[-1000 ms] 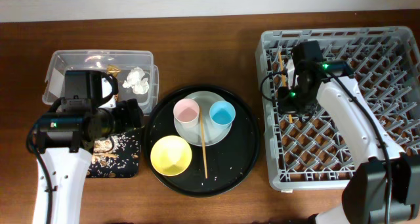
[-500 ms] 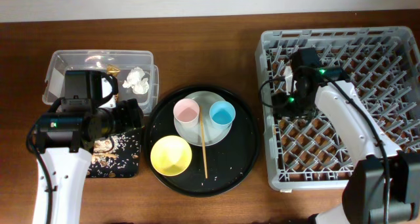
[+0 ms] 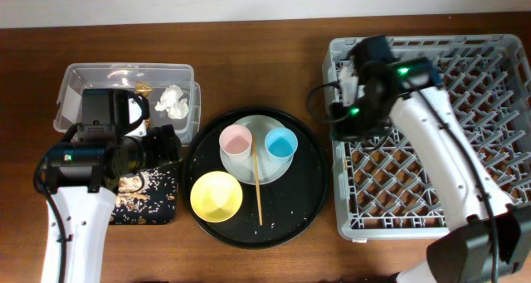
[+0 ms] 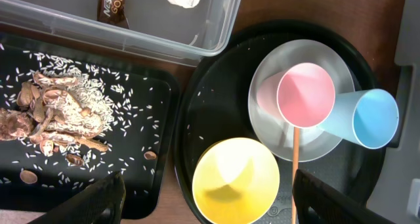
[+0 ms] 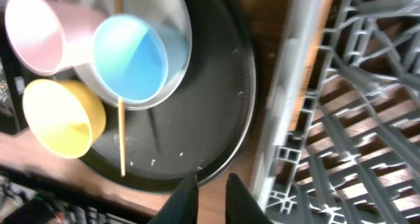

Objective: Sort waste into correct bins and load items into the dishwasher rack
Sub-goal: 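Return the right gripper to the plate and grasp the second chopstick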

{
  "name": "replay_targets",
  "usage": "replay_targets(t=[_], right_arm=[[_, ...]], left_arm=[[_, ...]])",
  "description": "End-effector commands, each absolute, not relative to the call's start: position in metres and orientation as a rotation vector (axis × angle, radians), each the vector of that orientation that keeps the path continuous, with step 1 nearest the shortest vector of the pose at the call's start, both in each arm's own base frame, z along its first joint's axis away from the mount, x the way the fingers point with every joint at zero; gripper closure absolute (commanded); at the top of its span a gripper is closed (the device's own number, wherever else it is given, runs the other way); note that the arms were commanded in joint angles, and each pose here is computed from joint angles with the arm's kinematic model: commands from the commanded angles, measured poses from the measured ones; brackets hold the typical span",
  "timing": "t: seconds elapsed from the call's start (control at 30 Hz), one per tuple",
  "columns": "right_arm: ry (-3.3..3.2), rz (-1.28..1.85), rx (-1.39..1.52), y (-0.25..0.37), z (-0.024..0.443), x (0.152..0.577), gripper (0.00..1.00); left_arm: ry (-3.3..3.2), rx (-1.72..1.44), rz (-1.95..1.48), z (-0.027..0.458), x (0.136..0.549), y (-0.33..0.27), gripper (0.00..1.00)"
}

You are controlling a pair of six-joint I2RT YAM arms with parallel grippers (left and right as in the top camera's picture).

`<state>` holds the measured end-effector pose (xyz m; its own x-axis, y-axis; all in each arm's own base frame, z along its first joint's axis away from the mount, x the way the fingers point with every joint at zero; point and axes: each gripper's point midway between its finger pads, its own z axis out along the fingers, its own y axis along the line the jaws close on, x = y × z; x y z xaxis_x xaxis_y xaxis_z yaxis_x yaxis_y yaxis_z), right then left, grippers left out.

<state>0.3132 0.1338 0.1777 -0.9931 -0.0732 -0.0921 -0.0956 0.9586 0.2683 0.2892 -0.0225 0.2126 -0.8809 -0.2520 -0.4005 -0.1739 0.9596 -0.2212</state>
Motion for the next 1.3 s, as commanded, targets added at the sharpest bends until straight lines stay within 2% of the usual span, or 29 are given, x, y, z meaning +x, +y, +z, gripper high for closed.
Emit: replay_targets(t=[0.0,0.13,0.23,0.33,0.5,0.53,0.57,0.6,0.8,0.87,1.1,1.17,1.27], right_arm=[[3.016,0.15,-0.006,0.132,0.176,0.311,0.96],[3.052,0.105,-0.052,0.143,0.162,0.297,0.96],[3.137,0.128,-0.092,0.15,0.131,0.275,0.96],[3.188,0.41,-0.23,0.2,0.104,0.246,0.96],[3.085,0.473,-0.248,0.264,0.094,0.231,0.96],[3.057,0.376,-0.174,0.268,0.09,0.228,0.95],[3.033,0.313,-0.14,0.268,0.088,0.227,0.92],[2.997,0.252,-0.111,0.27,0.084,0.225,0.85],[2.88,0.165,-0.071,0.289,0.072,0.225,0.78],[2.899,0.113,-0.073,0.289,0.053,0.228,0.65],[2.902,0.049,-0.074,0.288,0.034,0.232,0.65],[2.914,0.036,-0.077,0.288,0.026,0.231,0.74],[2.925,0.021,-0.08,0.288,0.019,0.23,0.75]], left_arm=[[2.678,-0.281,-0.238,0.212,0.287,-0.023,0.19],[2.679,-0.281,-0.238,0.212,0.287,-0.023,0.19],[2.68,-0.281,-0.238,0.212,0.287,-0.023,0.19],[2.679,-0.281,-0.238,0.212,0.287,-0.023,0.19],[2.682,-0.282,-0.238,0.211,0.286,-0.023,0.19],[2.687,-0.282,-0.238,0.211,0.285,-0.023,0.19],[2.691,-0.283,-0.238,0.21,0.284,-0.023,0.19],[2.691,-0.283,-0.238,0.21,0.284,-0.023,0.19],[2.694,-0.284,-0.237,0.21,0.284,-0.023,0.19],[2.702,-0.285,-0.237,0.209,0.282,-0.023,0.19],[2.703,-0.285,-0.236,0.209,0.281,-0.023,0.19],[2.703,-0.286,-0.237,0.209,0.281,-0.023,0.19],[2.703,-0.285,-0.236,0.209,0.281,-0.023,0.19]])
